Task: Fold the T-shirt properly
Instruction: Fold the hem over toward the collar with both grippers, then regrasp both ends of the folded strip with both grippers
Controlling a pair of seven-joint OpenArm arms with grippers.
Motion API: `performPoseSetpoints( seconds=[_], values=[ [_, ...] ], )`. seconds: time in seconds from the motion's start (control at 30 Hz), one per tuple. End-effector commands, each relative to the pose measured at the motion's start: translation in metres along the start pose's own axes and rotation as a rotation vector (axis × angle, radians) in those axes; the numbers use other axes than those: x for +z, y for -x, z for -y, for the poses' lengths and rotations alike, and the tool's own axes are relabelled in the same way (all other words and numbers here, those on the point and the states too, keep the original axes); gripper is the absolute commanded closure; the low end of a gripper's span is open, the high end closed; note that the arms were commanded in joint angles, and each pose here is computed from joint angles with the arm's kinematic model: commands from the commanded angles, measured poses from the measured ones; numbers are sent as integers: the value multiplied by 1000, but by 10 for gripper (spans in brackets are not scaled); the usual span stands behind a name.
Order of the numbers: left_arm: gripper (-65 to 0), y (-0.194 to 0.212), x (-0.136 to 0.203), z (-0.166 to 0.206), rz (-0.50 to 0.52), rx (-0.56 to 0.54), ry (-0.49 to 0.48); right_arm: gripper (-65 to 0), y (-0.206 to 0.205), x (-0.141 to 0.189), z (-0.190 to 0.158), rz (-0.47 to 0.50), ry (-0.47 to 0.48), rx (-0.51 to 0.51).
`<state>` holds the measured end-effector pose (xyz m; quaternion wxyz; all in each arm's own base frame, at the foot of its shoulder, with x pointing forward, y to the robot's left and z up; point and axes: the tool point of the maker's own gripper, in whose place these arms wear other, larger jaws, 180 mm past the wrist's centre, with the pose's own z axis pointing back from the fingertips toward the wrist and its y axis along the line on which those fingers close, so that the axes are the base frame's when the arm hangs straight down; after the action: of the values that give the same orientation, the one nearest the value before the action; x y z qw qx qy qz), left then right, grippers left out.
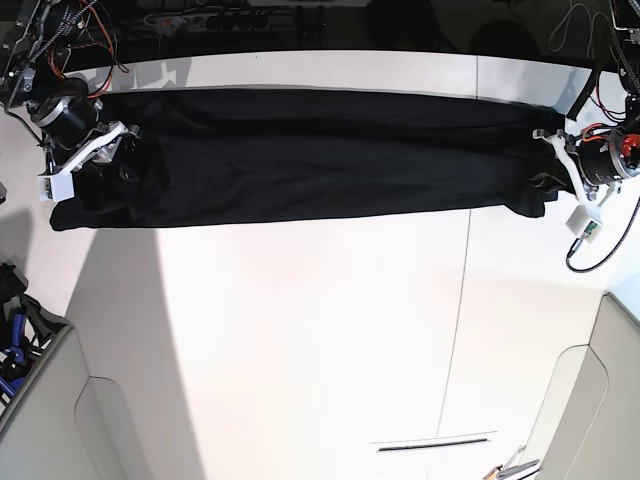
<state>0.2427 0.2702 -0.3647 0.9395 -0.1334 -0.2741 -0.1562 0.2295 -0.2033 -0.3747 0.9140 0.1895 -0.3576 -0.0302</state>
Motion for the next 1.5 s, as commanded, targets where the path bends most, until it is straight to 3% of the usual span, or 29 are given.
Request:
performPoseSetpoints(
  seconds=[0.0,0.13,0.5,0.6,0.73,0.83,0.97,1.07,1.23,1.37,1.47],
  values=[
    [-209,-14,8,-4,38,-21,-10,-248,-11,4,1,30,4,7],
    [-214,-16,10,-7,49,-15,-16,-248,-13,13,14,45,40,-18],
    [-219,-43,54,-38,220,96,-70,-248,-34,71,75,223,195,-144],
    [-263,-43,56,-40,222,98,-76,-248,-39,78,79,255,204,-160],
    [-307,-41,53,-38,218,108,-70,-214,-48,80,72,294,166,-150],
    [-335,-37,50,-36,214,118,-67,0,-60,81,59,330,114,-135],
    [-401,-25,46,-41,202,132,-113,0,-67,76,50,336,76,-111],
    [-411,-14,43,-47,194,136,-168,0,-66,65,39,314,39,-97],
    [-411,-1,35,-40,183,169,-154,0,-57,39,17,237,-13,-45],
    [-472,12,24,-37,173,219,-144,0,-50,22,1,194,-53,-19],
    [-473,24,17,-39,166,264,-143,0,-46,14,-9,174,-84,-13]
  ],
)
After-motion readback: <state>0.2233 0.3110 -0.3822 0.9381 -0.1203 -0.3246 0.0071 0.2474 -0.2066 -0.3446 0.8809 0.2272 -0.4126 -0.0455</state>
